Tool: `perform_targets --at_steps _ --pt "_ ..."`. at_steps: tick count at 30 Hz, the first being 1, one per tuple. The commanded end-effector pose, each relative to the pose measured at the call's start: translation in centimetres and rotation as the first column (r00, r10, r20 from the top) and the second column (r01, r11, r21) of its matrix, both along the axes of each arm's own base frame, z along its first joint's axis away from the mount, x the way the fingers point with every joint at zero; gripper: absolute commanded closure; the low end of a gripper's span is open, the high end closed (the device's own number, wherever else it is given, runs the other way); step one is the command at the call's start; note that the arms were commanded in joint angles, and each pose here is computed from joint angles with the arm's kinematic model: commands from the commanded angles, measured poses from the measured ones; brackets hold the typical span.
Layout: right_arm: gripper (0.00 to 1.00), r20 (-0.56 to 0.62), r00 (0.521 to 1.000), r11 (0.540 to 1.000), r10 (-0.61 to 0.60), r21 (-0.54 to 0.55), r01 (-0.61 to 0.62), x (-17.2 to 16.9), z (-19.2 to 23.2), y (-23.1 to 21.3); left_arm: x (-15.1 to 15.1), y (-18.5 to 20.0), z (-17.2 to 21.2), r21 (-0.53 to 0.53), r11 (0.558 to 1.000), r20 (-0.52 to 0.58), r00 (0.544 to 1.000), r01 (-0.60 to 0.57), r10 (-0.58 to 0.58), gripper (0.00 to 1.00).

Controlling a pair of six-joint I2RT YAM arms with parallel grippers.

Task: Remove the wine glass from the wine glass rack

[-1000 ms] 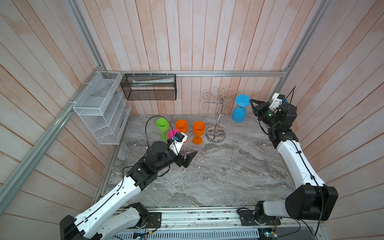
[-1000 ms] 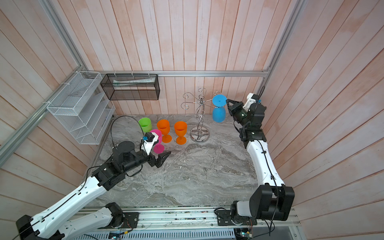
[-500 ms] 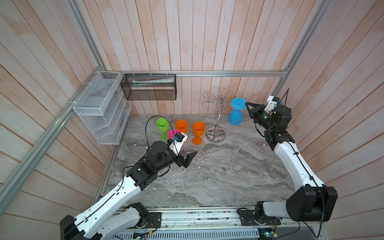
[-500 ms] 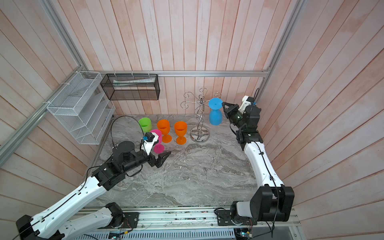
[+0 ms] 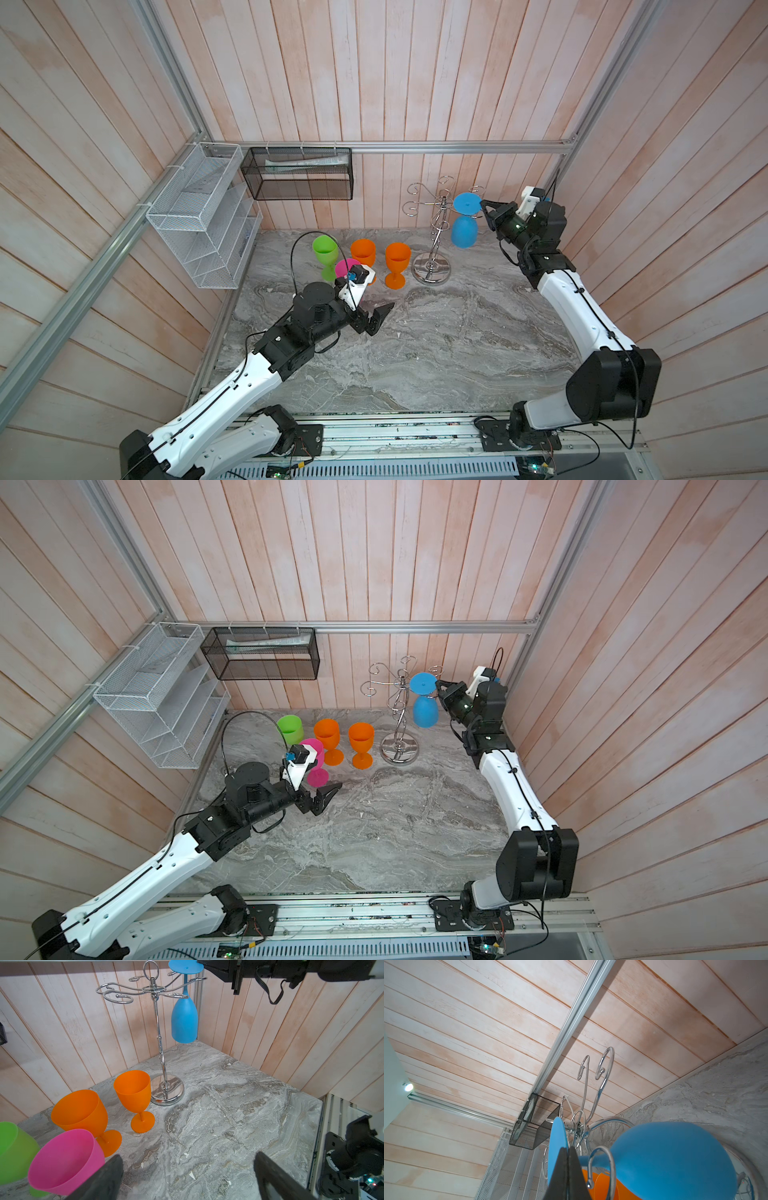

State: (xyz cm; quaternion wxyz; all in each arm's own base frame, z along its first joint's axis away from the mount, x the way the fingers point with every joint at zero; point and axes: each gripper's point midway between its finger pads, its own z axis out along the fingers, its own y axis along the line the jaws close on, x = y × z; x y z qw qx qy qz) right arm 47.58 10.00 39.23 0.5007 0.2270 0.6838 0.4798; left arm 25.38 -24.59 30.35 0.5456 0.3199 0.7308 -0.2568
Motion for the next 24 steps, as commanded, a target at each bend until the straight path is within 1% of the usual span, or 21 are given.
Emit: perform_targets --at_steps 1,8,13,18,24 --pt "1.0 0.056 0.998 0.999 -0.043 -0.019 0.044 0.6 2.1 -0.9 -0.2 -0.1 0.1 -0.002 1.0 0.01 1.0 0.01 -0.01 0.01" --pt "1.0 0.063 0.994 0.996 -0.094 0.004 0.094 1.5 2.0 -3.4 -0.2 -0.1 -0.1 0.002 1.0 0.009 1.0 0.007 -0.007 0.01" --pt "1.0 0.065 0.99 0.992 -0.127 0.022 0.126 1.0 1.7 -5.5 -0.1 -0.2 -0.2 0.006 1.0 0.007 1.0 0.007 -0.007 0.01" --pt "1.0 0.067 0.984 0.986 -0.164 0.019 0.163 -1.1 1.4 -7.3 0.0 -0.3 -0.5 0.011 1.0 0.0 1.0 0.009 -0.009 0.01" --pt "1.0 0.062 0.969 0.971 -0.237 0.01 0.237 -5.5 0.6 -10.0 0.0 -0.4 -0.5 0.009 1.0 -0.002 1.0 0.013 -0.013 0.01"
